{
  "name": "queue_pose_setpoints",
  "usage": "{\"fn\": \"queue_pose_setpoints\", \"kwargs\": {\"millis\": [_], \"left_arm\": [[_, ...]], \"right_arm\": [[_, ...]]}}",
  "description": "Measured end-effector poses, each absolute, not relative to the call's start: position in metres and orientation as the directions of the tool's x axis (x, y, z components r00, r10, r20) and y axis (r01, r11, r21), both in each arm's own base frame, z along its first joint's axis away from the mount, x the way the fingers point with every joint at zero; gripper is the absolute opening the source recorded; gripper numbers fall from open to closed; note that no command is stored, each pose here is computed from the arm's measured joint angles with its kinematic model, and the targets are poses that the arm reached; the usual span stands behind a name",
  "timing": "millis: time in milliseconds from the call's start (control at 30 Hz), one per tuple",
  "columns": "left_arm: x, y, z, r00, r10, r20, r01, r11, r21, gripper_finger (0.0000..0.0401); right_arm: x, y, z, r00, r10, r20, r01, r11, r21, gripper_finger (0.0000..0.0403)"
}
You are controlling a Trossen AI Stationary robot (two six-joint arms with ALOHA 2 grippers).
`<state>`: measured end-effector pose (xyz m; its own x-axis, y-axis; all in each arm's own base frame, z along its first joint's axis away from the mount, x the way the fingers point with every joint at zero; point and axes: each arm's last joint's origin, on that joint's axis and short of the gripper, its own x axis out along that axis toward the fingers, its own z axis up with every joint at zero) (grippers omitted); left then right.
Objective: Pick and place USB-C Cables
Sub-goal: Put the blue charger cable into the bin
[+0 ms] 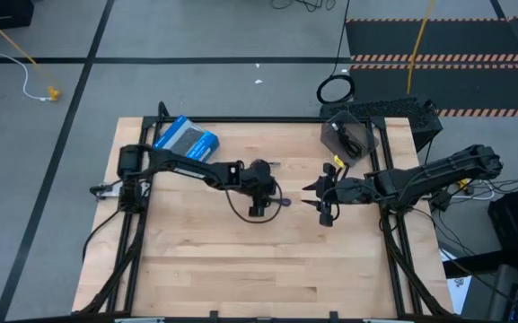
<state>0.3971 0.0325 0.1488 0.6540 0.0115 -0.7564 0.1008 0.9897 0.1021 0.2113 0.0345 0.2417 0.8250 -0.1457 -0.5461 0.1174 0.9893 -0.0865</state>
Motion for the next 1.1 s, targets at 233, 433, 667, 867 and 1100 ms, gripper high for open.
{"fn": "queue_pose_setpoints", "kwargs": {"millis": [233,433,667,867,1100], "left_arm": [[0.400,0.034,0.136,0.589,0.008,-0.808,0.123,0.988,0.099,0.0202],[0.398,0.034,0.138,0.581,0.007,-0.814,0.122,0.988,0.097,0.0202],[0.396,0.035,0.134,0.552,0.007,-0.834,0.125,0.988,0.091,0.0202],[0.396,0.035,0.133,0.549,0.007,-0.836,0.128,0.987,0.093,0.0202],[0.395,0.037,0.133,0.545,0.008,-0.839,0.138,0.985,0.100,0.0196]], "right_arm": [[0.211,0.034,0.242,0.825,-0.147,-0.545,0.119,0.989,-0.087,0.0160],[0.211,0.034,0.242,0.825,-0.149,-0.545,0.118,0.989,-0.091,0.0160],[0.212,0.035,0.242,0.828,-0.148,-0.541,0.119,0.989,-0.089,0.0160],[0.212,0.035,0.242,0.829,-0.148,-0.539,0.119,0.989,-0.088,0.0160],[0.212,0.035,0.242,0.829,-0.148,-0.539,0.119,0.989,-0.087,0.0160]]}}
